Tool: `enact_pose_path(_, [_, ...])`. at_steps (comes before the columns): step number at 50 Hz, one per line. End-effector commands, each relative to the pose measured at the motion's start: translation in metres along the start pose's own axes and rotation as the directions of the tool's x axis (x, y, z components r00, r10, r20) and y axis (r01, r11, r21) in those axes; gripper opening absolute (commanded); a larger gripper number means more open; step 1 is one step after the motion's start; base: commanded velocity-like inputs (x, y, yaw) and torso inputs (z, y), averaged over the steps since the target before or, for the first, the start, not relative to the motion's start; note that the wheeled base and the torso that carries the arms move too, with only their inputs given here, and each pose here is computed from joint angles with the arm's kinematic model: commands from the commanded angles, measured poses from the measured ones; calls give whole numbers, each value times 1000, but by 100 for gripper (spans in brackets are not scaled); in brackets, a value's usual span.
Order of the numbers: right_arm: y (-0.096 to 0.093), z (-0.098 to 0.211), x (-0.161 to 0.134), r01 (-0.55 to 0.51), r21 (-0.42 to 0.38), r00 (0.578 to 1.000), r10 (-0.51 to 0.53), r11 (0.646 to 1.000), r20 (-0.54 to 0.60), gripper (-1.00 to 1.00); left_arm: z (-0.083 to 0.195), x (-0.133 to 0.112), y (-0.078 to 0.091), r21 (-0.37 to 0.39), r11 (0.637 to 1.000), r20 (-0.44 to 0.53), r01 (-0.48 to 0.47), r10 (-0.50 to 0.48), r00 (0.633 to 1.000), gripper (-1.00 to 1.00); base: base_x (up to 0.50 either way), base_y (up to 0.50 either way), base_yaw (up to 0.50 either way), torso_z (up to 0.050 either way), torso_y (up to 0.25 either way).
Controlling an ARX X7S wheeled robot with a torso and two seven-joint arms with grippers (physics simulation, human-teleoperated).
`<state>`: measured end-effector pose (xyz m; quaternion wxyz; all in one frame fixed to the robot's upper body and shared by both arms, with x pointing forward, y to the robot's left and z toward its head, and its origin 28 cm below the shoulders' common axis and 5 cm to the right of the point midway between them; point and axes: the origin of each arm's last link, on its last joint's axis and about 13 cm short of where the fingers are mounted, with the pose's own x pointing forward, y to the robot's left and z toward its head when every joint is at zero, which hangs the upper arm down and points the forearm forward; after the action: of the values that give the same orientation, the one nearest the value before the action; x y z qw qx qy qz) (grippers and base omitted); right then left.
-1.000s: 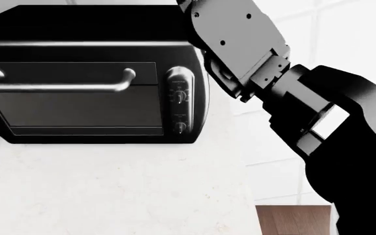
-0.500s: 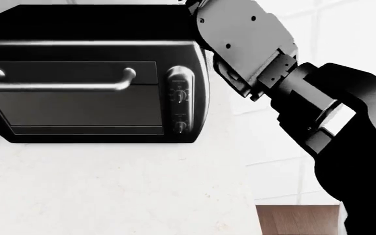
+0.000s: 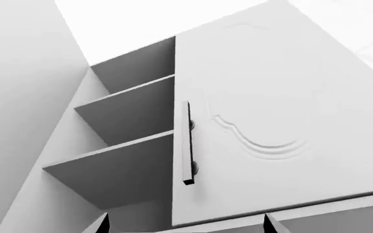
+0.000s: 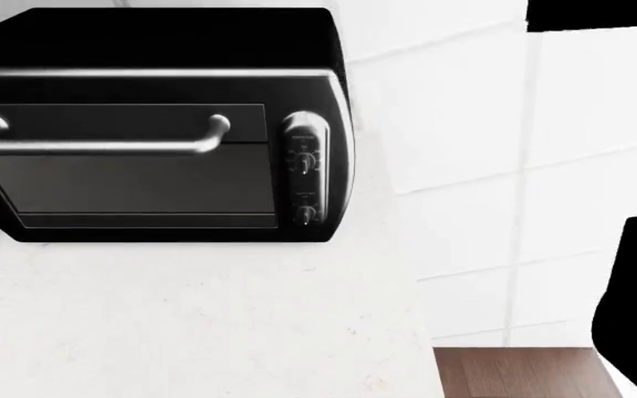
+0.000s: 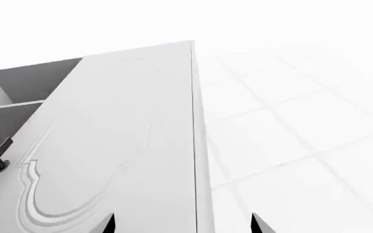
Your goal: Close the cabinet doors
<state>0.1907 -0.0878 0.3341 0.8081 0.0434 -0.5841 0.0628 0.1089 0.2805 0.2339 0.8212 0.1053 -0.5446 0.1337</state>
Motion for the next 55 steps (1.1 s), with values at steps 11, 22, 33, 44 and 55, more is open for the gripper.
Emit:
enact_pose_path(11, [-3, 50, -58, 152, 115, 987, -157, 982, 37, 100, 19, -3, -1, -69, 994, 85, 80, -74, 994, 100, 0, 0, 0, 0, 0])
enact_pose_path(22, [-2, 49, -59, 154, 133, 987, -158, 979, 19, 100, 20, -2, 0, -70, 995, 88, 71, -65, 994, 100, -9, 4, 0, 0, 0])
enact_pose_path(33, [-1, 49, -60, 151, 147, 988, -155, 978, 14, 100, 20, -2, 0, -73, 995, 90, 73, -67, 994, 100, -500, 46, 0, 0, 0])
enact_pose_path(44, [-1, 48, -60, 139, 128, 990, -140, 982, -1, 100, 22, 1, 3, -68, 997, 101, 44, -37, 994, 100, -298, 352, 0, 0, 0])
enact_pose_path(55, [-4, 47, -61, 160, 129, 987, -161, 979, -3, 100, 31, 11, 15, -66, 997, 125, -38, 46, 991, 100, 0, 500, 0, 0, 0])
